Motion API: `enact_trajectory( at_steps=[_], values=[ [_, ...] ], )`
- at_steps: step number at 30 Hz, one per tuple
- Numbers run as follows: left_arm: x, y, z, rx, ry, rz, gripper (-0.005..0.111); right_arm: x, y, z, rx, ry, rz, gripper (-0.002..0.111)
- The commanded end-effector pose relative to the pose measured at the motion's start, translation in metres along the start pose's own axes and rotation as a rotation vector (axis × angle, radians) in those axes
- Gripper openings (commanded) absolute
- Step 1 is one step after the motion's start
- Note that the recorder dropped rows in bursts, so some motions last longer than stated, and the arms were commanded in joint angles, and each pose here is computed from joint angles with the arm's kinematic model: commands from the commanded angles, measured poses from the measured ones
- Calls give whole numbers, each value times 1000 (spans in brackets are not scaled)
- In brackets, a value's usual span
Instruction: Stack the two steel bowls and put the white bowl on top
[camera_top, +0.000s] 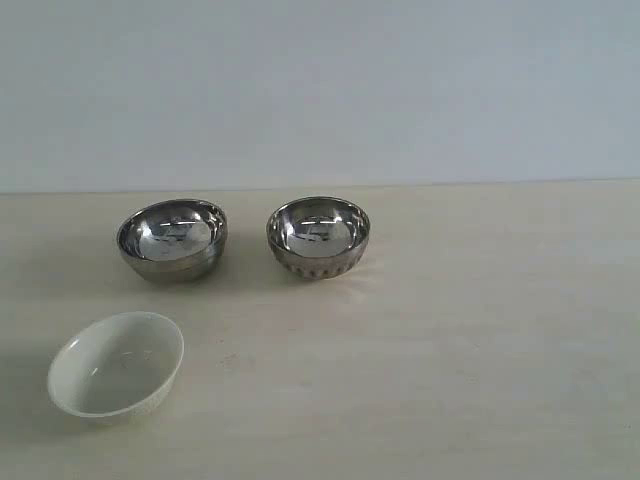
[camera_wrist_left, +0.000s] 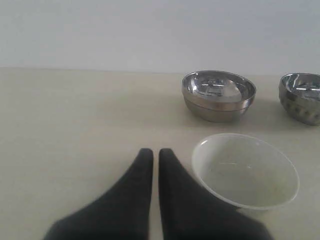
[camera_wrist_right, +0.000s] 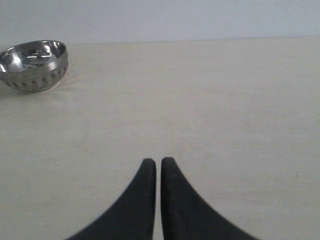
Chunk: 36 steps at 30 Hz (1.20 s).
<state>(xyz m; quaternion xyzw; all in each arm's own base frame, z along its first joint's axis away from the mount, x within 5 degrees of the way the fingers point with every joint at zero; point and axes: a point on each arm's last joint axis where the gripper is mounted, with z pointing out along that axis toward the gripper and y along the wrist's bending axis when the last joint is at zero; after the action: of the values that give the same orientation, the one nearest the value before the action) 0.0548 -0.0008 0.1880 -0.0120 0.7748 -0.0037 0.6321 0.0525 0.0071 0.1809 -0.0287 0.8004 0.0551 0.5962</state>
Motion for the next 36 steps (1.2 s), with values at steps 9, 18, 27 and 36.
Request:
enact_trajectory(
  at_steps=[9,18,27,36],
  values=[
    [0,0,0,-1,-8,-16,4,0,-1,0,8,-14,-11,0],
    [0,0,0,-1,-8,-16,4,0,-1,0,8,-14,-11,0],
    [-3,-11,-1,132,3,-721,4,0,0,0,6,-14,-7,0],
    [-8,-13,-1,180,-25,-908,4,0,0,0,6,-14,-7,0]
  ],
)
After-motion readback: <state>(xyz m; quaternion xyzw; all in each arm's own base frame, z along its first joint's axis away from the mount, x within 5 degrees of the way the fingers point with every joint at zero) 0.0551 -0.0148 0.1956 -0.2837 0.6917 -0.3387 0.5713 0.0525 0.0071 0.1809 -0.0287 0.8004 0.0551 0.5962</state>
